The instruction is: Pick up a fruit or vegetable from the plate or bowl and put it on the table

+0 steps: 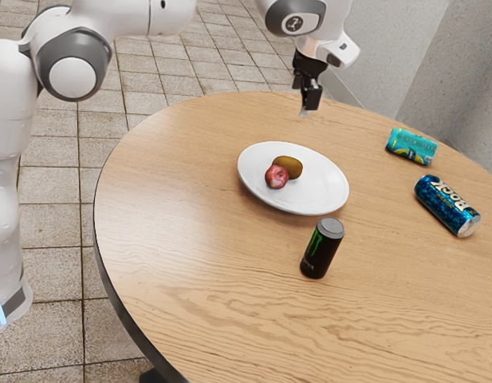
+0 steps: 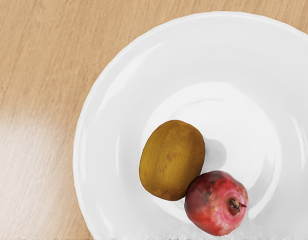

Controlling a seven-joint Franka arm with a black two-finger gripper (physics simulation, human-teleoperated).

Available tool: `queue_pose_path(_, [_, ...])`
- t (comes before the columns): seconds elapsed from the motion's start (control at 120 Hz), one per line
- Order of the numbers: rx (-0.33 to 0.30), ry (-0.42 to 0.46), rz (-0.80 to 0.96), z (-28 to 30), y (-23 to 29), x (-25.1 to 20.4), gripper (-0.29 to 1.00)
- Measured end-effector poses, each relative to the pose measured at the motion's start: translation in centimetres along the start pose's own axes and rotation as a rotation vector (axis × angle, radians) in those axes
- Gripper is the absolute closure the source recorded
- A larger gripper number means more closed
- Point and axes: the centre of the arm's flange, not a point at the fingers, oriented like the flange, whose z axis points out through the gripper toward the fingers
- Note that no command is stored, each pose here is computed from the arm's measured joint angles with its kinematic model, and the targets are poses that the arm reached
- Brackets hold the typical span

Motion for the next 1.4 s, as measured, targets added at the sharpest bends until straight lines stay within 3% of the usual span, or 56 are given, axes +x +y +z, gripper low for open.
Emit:
queue_pose_path(0.117, [0.0, 0.003, 0.017, -0.7, 0.4, -0.2, 0.0])
queue_pose_path(0.25, [-0.019, 0.035, 0.113, -3.3, 6.2, 0.2, 0.0])
queue_pose_path(0.433, [-0.027, 0.016, 0.064, -2.4, 2.8, -0.4, 0.0])
queue_pose_path(0.625, [-0.046, -0.02, 0.094, -0.8, 4.0, -0.4, 0.0])
queue_pose_path(0.75, [-0.109, -0.059, 0.088, 0.5, 5.7, -0.4, 0.0])
queue_pose_path(0.867, [-0.193, -0.135, -0.057, 3.2, 3.9, -1.1, 0.0])
queue_pose_path(1.158, [-0.293, -0.315, -0.505, 3.9, 6.6, -2.5, 0.0])
queue_pose_path(1.317, [-0.276, -0.43, -0.83, 7.4, 4.9, -4.3, 0.0])
queue_pose_path(1.4, [-0.26, -0.45, -0.954, 9.0, 5.2, -4.8, 0.0])
